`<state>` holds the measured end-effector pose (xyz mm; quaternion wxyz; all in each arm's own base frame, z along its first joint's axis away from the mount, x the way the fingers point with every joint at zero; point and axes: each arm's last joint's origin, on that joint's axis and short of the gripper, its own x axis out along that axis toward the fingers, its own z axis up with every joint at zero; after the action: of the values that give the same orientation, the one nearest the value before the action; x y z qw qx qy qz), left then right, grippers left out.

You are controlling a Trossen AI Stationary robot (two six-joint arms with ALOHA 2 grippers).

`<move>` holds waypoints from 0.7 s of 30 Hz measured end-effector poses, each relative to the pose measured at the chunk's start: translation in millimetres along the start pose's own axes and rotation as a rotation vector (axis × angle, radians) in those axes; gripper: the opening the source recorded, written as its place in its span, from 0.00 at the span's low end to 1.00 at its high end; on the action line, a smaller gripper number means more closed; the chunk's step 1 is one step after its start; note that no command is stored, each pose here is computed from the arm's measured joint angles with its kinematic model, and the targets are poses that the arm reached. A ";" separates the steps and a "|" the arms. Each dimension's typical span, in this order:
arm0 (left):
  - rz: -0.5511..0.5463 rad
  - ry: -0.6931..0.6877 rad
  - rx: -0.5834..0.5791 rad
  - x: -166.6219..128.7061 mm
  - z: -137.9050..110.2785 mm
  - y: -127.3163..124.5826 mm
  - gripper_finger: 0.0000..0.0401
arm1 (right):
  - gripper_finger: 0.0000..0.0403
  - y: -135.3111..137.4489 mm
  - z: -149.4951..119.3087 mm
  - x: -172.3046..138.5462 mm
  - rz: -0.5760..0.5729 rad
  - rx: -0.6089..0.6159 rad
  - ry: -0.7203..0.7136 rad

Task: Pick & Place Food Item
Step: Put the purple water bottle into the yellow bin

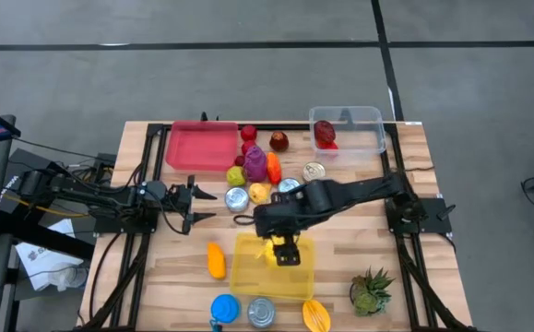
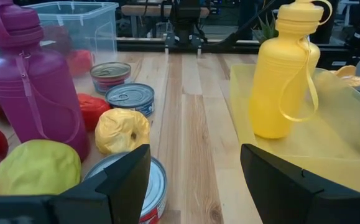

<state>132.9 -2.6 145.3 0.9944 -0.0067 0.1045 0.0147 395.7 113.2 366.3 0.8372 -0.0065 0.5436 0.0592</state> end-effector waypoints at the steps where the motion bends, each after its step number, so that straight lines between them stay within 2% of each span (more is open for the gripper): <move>1: 0.000 0.000 0.000 0.0 -0.1 0.0 0.61 | 0.78 -0.1 2.7 -8.4 -0.003 -0.015 -0.062; 6: 0.000 0.006 0.000 0.6 -0.7 0.0 0.61 | 0.78 -1.3 15.6 -61.7 -0.047 -0.124 -0.419; 10: -0.001 0.011 0.000 1.3 -1.3 -0.1 0.61 | 0.78 -4.9 26.8 -86.1 -0.104 -0.232 -0.632; 16: -0.003 0.012 0.000 2.3 -1.5 -0.2 0.61 | 0.78 -19.6 50.2 -103.5 -0.145 -0.364 -0.933; 21: -0.002 0.010 0.000 2.4 -1.3 -0.2 0.61 | 0.78 -39.1 70.5 -94.1 -0.118 -0.473 -1.239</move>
<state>134.9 -2.7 143.5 0.9939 -0.0068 0.1097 0.0134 426.2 71.0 478.7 0.9727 -0.1845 -0.0669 0.1237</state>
